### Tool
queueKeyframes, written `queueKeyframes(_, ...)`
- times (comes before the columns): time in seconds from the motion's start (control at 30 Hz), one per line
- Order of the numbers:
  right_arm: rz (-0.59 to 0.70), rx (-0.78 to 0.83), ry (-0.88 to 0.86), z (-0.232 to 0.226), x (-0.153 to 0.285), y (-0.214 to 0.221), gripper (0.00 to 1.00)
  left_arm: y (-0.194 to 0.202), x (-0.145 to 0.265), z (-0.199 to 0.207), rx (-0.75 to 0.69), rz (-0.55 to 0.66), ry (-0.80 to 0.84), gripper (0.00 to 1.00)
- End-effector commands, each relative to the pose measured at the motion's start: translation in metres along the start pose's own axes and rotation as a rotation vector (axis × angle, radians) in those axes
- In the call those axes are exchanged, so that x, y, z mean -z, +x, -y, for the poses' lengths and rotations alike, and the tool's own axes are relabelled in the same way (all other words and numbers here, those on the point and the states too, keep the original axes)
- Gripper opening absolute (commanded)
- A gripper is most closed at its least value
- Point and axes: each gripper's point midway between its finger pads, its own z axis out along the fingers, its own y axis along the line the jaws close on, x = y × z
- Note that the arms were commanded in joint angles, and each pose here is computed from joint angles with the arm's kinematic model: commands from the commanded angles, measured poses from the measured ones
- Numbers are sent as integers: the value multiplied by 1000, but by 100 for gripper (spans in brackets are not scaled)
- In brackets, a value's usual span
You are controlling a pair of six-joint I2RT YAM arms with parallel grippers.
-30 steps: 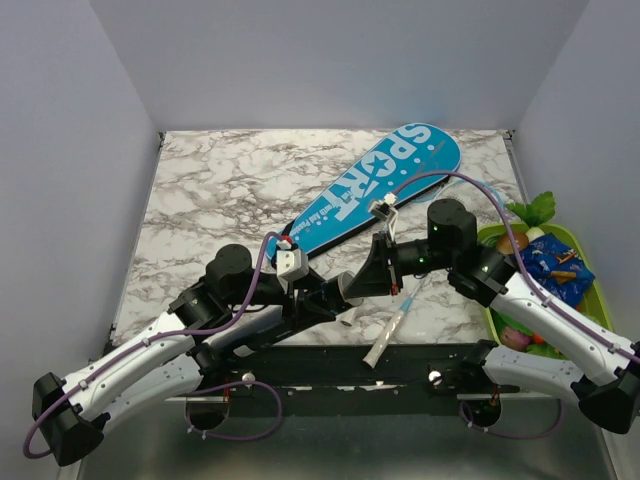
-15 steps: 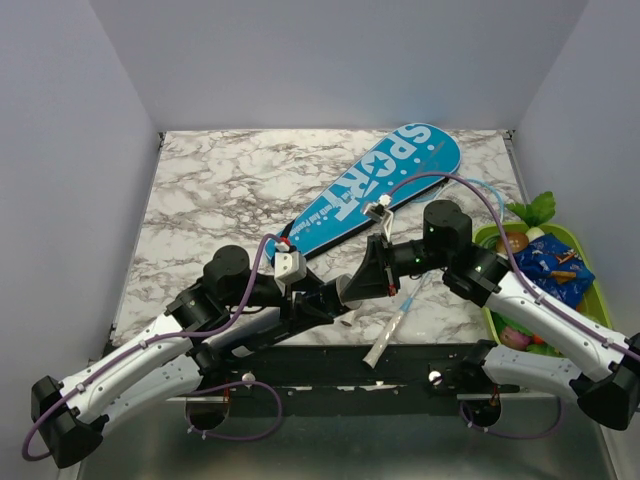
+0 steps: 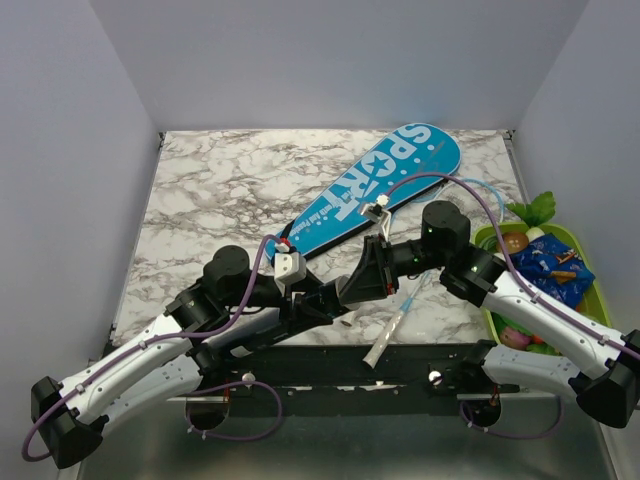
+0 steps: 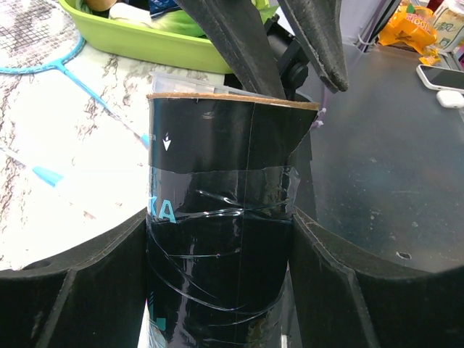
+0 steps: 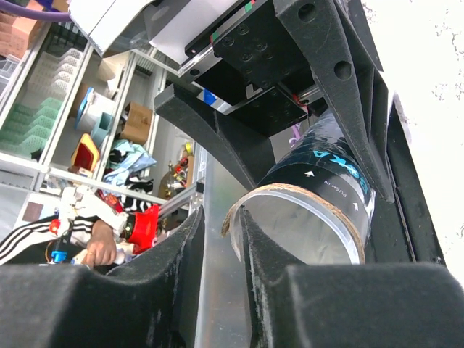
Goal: Pack up the badminton gear
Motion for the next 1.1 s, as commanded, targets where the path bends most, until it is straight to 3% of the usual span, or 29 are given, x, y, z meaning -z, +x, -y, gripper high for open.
queueKeyframes(0.0,-12,-19,19,13,-8,7,38,-20,-1,6,-59,66,25,0)
queueKeyframes(0.4,36,-35,40,26,-13,3,52,-28,4,20,-87,113,83,0)
queueKeyframes(1.07,66,-98,134,66,-13,27,52,-46,16,41,-145,206,147,0)
